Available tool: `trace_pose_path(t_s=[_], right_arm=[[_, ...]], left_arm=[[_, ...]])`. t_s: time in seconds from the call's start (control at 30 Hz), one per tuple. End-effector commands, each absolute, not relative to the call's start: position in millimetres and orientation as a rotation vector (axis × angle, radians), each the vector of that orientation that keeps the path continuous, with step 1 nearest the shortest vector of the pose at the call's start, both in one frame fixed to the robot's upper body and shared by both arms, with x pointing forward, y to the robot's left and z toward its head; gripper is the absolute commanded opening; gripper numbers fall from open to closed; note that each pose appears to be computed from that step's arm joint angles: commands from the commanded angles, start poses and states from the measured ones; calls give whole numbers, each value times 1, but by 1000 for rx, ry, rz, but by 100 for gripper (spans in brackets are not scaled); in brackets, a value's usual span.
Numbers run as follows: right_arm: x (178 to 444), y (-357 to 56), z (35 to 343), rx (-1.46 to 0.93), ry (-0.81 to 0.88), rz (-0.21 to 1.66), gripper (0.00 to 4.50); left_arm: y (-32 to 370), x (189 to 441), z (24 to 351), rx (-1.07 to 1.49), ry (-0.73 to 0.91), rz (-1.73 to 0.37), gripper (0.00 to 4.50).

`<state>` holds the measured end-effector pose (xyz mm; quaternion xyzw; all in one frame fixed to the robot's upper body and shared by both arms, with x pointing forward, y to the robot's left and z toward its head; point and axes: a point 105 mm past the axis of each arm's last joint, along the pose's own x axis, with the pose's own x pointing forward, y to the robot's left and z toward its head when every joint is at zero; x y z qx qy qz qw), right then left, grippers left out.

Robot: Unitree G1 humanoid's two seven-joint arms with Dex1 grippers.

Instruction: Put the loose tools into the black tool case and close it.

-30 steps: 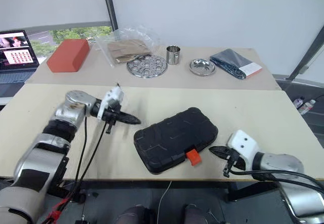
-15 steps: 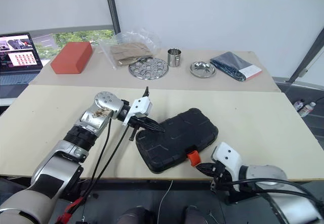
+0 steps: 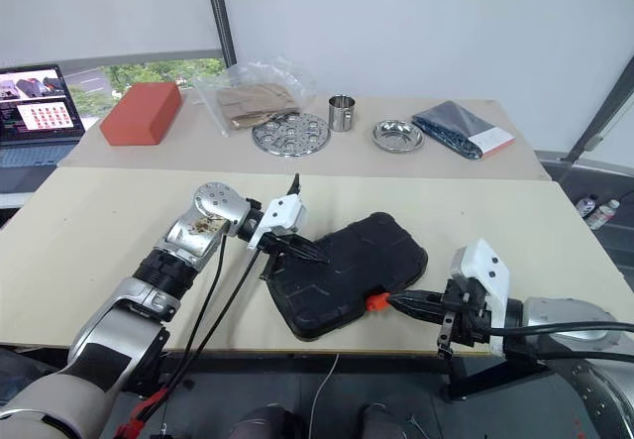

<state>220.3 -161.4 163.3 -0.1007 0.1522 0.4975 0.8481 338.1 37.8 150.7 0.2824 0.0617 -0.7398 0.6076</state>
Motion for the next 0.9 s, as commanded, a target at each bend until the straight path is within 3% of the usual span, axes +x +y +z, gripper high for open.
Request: trace_pose_path(t_s=[0.03,0.2,0.47,0.57,0.77,0.9], right_arm=[[226,-156,172,-199,277,1048,0],[237,-148,159,-224,304,1019,0],[214,-155,132,-259,459,1054,0],[219,-157,137,-254,420,1017,0],[229,-147,176,-178,282,1037,0],[225,-147,156,-229,386,1042,0]], left_arm=[[39,339,143,689,192,-1707,2],[40,340,141,692,194,-1704,2],[39,342,142,697,188,-1701,2],[39,344,143,700,185,-1695,2],[40,345,143,710,179,-1694,2],[38,346,146,709,168,-1689,2]])
